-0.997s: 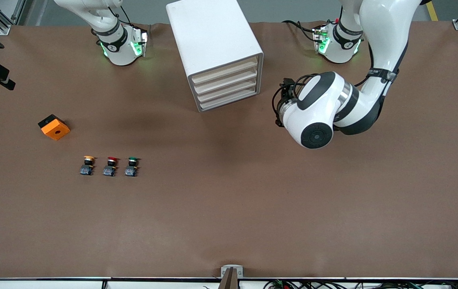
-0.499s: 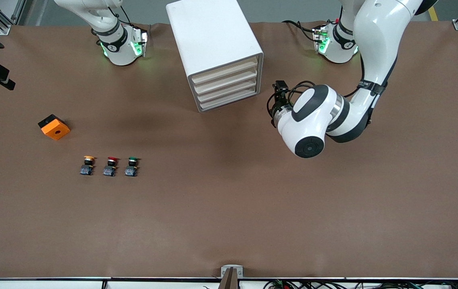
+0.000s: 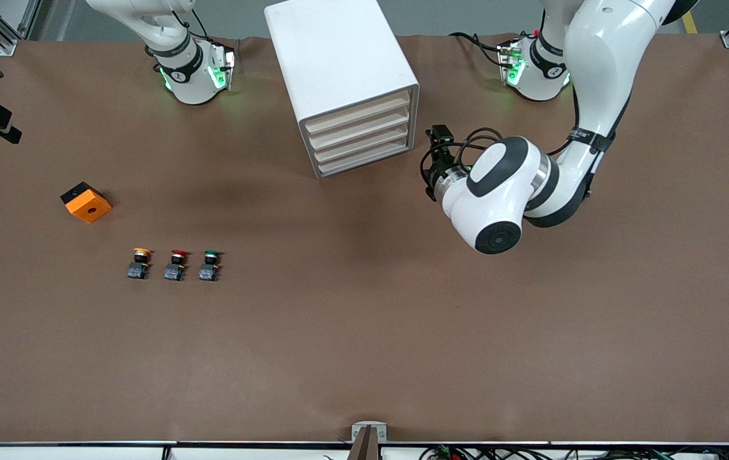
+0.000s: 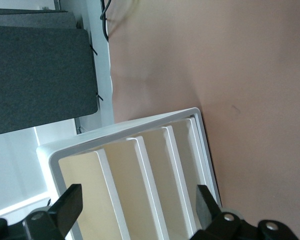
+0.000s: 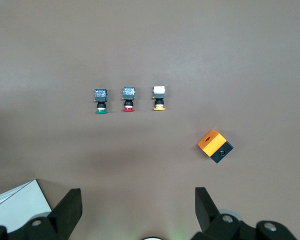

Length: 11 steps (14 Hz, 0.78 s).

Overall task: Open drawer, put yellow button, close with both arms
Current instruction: 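Reach the right gripper down to the yellow-capped button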

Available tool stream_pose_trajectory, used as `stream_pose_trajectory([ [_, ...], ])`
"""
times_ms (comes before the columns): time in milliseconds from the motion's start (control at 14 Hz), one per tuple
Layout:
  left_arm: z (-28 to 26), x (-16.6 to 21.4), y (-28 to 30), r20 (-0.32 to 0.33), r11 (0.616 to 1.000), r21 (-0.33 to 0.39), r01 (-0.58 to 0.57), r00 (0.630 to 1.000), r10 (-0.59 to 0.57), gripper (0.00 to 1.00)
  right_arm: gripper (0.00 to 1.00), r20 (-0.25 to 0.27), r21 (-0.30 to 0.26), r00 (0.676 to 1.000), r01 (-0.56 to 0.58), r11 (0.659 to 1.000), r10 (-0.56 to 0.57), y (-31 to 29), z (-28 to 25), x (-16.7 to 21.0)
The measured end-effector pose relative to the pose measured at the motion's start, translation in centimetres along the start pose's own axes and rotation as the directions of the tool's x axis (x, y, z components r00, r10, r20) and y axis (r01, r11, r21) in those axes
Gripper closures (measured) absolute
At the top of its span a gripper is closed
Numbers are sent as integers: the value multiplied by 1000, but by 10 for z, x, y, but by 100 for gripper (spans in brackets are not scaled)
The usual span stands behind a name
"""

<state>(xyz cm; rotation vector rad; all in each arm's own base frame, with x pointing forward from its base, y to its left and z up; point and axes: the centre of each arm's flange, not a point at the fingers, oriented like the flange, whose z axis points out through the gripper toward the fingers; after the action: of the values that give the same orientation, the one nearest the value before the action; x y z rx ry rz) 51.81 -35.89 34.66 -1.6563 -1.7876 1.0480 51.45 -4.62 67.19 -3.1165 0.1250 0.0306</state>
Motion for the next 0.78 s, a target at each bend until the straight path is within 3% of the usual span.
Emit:
stream_pose_trajectory([
  [427,-8,2,8,59,999,27,20,998,-22,0,0,112,-8,993,39,999,-38,-23,64,39],
  [784,-10,0,7,75,999,35,15,997,-17,0,0,191,-15,982,7,1000,-4,-6,117,66],
])
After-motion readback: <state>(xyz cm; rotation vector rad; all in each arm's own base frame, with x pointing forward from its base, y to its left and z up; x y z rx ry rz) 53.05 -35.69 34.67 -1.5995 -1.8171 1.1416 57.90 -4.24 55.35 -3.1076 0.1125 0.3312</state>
